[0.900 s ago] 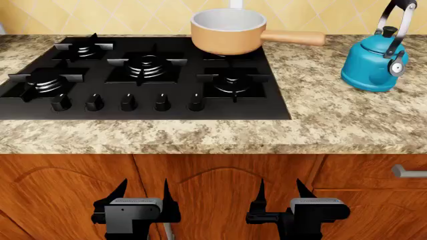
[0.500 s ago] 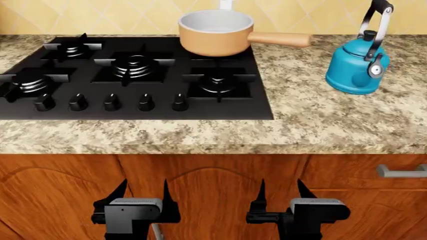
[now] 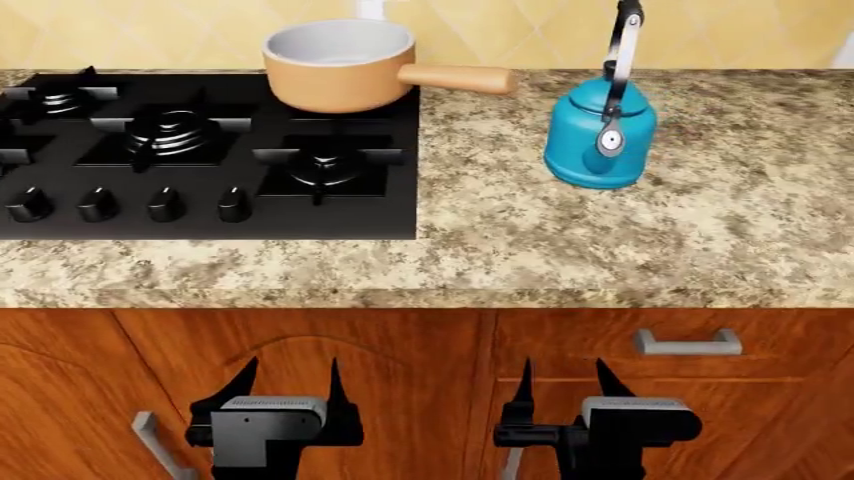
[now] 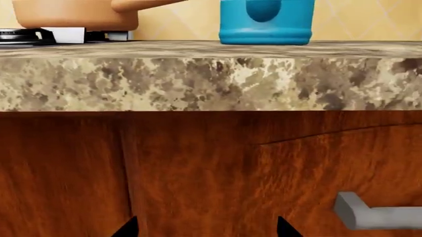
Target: Pick the kettle from the counter and place it on a stove burner. Then turn the burner on.
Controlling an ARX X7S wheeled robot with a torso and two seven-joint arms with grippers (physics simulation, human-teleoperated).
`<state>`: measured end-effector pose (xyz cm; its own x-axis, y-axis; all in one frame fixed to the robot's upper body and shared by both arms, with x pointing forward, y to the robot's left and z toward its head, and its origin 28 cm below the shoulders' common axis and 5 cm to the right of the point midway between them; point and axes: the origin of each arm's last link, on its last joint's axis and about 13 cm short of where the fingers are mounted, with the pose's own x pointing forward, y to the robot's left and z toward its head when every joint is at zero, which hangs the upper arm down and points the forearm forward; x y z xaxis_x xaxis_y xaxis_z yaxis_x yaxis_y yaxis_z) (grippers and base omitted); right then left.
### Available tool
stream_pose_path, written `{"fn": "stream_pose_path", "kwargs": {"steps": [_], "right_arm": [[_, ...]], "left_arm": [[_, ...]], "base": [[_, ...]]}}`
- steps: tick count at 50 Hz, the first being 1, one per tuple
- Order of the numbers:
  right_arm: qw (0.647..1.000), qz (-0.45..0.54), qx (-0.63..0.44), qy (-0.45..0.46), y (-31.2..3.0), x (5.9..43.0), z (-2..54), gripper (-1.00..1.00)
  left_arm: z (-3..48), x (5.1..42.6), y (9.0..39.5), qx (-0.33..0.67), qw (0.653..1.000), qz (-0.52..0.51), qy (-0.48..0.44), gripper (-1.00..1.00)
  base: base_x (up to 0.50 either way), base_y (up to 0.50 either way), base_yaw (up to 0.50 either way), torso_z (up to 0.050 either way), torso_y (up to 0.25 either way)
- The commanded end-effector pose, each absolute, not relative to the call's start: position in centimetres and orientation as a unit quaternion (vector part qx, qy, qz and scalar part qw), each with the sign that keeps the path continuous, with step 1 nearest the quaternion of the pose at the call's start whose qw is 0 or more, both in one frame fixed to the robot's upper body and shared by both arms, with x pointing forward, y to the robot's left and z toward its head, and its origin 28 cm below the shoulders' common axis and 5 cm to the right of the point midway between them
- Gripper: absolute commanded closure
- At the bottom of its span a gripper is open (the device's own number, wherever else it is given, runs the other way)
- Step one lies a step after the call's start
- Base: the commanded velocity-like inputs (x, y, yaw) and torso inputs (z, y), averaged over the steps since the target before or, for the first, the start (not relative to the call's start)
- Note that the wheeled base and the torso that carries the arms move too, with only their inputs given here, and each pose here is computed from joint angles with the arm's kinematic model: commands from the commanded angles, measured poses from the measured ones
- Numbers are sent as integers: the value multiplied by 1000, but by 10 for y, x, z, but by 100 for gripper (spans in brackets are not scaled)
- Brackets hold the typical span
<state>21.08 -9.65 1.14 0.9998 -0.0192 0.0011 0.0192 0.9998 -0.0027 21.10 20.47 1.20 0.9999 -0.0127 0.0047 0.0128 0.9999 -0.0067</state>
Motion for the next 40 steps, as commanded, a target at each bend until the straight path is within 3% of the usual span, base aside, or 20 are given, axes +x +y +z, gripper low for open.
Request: {"fn": "stream_pose_path", "kwargs": {"steps": [1,12,40], "right_arm": [[1000,-10,-1,-1,-97,211,12,-100],[1000,-11,-4,0,-96,211,11,-100],[1000,-14,-5,3,-96,211,11,-100]], "left_arm": [[12,211,205,-1,1000,-10,-4,-100],[14,210,206,-16,1000,-18,-7,-100],[13,211,206,-17,1000,-15,5,-100]], "base": [[0,-254,0,0,0],[0,-6,0,2,0],[0,0,0,50,0]]}}
